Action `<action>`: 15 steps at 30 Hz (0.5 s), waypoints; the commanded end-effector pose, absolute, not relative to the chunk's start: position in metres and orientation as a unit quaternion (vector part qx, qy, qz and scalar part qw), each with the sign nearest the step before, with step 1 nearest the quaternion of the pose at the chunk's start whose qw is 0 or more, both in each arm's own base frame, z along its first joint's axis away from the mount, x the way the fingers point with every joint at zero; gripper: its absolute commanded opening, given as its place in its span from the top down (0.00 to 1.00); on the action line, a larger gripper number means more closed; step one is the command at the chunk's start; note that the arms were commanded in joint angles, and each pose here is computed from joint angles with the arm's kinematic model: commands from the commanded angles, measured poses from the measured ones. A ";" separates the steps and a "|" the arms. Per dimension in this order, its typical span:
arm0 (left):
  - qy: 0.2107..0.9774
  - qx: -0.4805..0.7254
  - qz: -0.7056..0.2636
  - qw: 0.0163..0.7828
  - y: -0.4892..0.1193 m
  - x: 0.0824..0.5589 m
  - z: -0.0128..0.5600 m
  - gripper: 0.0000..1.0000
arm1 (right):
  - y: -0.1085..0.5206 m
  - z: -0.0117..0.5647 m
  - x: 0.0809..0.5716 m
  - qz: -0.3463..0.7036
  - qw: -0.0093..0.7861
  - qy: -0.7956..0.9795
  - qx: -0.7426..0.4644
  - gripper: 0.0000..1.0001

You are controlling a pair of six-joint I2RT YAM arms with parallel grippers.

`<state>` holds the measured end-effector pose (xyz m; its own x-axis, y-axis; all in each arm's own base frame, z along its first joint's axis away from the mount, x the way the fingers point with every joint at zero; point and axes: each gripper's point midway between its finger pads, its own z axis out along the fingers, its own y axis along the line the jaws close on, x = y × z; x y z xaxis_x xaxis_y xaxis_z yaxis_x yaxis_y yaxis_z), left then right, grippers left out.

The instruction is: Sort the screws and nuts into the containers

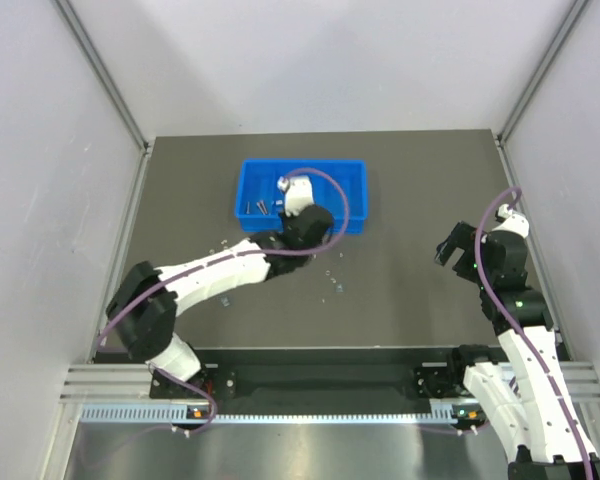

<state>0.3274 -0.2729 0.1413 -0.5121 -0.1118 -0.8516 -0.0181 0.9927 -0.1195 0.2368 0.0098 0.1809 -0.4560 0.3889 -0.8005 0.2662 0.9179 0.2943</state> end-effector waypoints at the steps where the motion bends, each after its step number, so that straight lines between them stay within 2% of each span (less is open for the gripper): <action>1: 0.825 -0.051 -0.062 0.559 -0.254 0.380 0.205 0.85 | 0.009 0.187 0.243 0.061 0.503 0.841 0.190 0.00; 10: 0.840 -0.075 -0.065 0.533 -0.226 0.464 0.164 0.85 | 0.006 0.189 0.243 0.056 0.504 0.840 0.192 0.00; 15: 0.848 -0.067 -0.081 0.519 -0.229 0.485 0.150 0.85 | 0.004 0.191 0.242 0.052 0.507 0.838 0.195 0.00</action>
<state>0.4628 -0.2107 0.1147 -0.5196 -0.1625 -0.8388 -0.1002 0.9866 -0.1290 0.2371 0.0071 0.1800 -0.4538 0.3882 -0.8021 0.2788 0.9168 0.2859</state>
